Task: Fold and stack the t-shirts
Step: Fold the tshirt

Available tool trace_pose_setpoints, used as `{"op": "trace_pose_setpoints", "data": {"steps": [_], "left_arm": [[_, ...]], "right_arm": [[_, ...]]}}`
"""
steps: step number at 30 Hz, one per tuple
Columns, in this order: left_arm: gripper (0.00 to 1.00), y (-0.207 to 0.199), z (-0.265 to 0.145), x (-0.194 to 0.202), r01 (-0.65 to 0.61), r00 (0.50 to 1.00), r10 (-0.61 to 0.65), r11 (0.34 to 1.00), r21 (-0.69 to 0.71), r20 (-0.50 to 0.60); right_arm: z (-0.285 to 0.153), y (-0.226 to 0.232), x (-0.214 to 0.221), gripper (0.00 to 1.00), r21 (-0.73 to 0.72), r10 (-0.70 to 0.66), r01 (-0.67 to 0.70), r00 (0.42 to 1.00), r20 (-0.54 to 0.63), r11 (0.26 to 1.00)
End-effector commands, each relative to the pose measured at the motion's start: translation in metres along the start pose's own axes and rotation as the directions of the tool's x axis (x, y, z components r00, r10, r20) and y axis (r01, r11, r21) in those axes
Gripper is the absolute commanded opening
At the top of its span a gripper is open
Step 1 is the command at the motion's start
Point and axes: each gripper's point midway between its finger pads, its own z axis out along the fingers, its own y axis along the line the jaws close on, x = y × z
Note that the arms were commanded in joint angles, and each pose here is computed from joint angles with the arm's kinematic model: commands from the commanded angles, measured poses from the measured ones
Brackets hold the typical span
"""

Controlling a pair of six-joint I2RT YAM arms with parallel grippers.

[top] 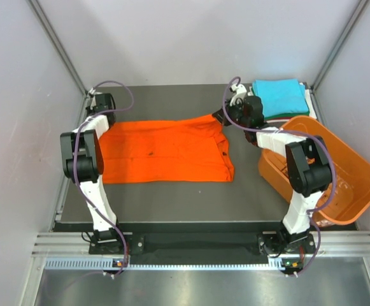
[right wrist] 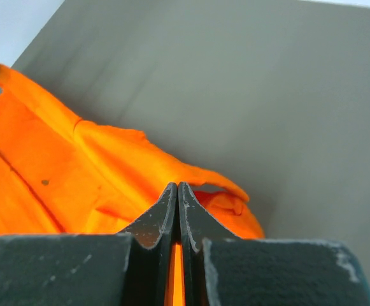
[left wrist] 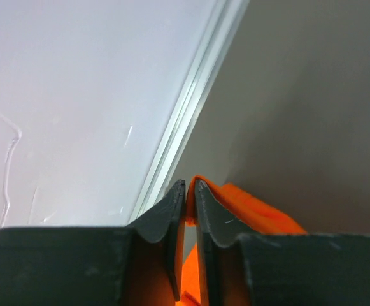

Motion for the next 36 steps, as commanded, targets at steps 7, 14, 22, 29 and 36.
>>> {"op": "trace_pose_setpoints", "data": {"steps": [7, 14, 22, 29, 36], "left_arm": [[0.2, 0.042, -0.018, 0.008, 0.106, 0.994, -0.105, 0.985, -0.136, 0.021], [0.32, 0.046, -0.02, 0.028, 0.099, 0.995, -0.1, 0.978, -0.184, 0.004], [0.38, 0.056, -0.027, 0.037, 0.099, 0.992, -0.114, 0.964, -0.249, -0.048], [0.38, 0.045, -0.042, 0.034, 0.248, 0.954, -0.258, 0.965, -0.081, -0.153], [0.38, 0.025, -0.046, 0.054, 0.565, 0.801, -0.447, 0.784, 0.256, -0.398]], "right_arm": [[-0.023, 0.035, -0.007, 0.0, -0.053, -0.051, 0.054, 0.997, 0.062, 0.997], [-0.043, 0.039, 0.026, 0.0, -0.046, -0.049, 0.049, 0.999, 0.008, 0.998], [-0.051, 0.059, 0.056, 0.0, -0.102, -0.031, 0.024, 0.997, -0.07, 0.995], [-0.055, 0.059, 0.063, 0.08, -0.087, -0.033, 0.024, 0.994, -0.106, 0.996], [-0.052, 0.064, 0.065, 0.0, -0.106, -0.031, 0.02, 0.994, -0.105, 0.994]]}}
